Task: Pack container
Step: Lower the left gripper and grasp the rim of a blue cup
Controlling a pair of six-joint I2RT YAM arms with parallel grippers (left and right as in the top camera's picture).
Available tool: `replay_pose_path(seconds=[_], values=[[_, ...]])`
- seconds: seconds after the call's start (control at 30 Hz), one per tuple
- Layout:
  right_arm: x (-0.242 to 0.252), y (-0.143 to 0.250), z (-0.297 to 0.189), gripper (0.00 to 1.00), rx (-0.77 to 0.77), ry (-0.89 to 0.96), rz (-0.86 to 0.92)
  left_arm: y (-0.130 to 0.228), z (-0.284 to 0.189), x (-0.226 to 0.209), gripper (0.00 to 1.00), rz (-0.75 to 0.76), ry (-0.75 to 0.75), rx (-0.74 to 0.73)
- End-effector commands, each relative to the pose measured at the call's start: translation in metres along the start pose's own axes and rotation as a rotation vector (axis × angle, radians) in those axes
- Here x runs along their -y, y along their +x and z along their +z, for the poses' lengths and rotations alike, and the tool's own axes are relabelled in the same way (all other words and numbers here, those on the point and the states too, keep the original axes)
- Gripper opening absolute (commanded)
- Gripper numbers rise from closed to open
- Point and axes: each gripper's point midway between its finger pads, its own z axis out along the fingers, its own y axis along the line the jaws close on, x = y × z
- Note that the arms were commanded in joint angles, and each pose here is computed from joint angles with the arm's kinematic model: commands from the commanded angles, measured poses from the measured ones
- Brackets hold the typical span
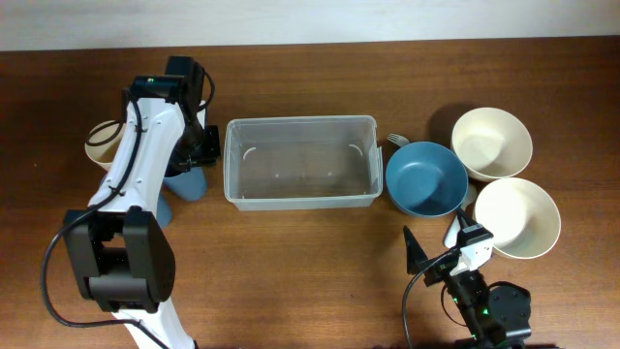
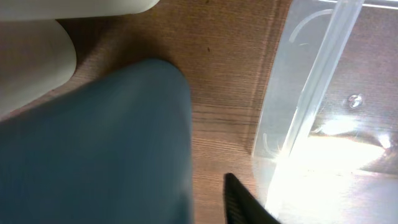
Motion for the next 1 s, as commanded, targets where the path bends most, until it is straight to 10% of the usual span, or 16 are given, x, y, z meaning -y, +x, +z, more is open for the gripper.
replay_pose_path(seconds=[0.0, 0.2, 0.97], values=[[-0.001, 0.003, 0.000, 0.99, -0.002, -0.004, 0.007, 0.001, 0.004, 0.000, 0.22, 0.002, -0.012, -0.009], [-0.001, 0.003, 0.000, 0.99, -0.002, -0.004, 0.008, 0.003, 0.004, -0.001, 0.02, 0.003, -0.014, -0.018], [-0.001, 0.003, 0.000, 0.99, -0.002, -0.004, 0.008, 0.003, -0.061, 0.014, 0.02, 0.046, 0.007, 0.032]])
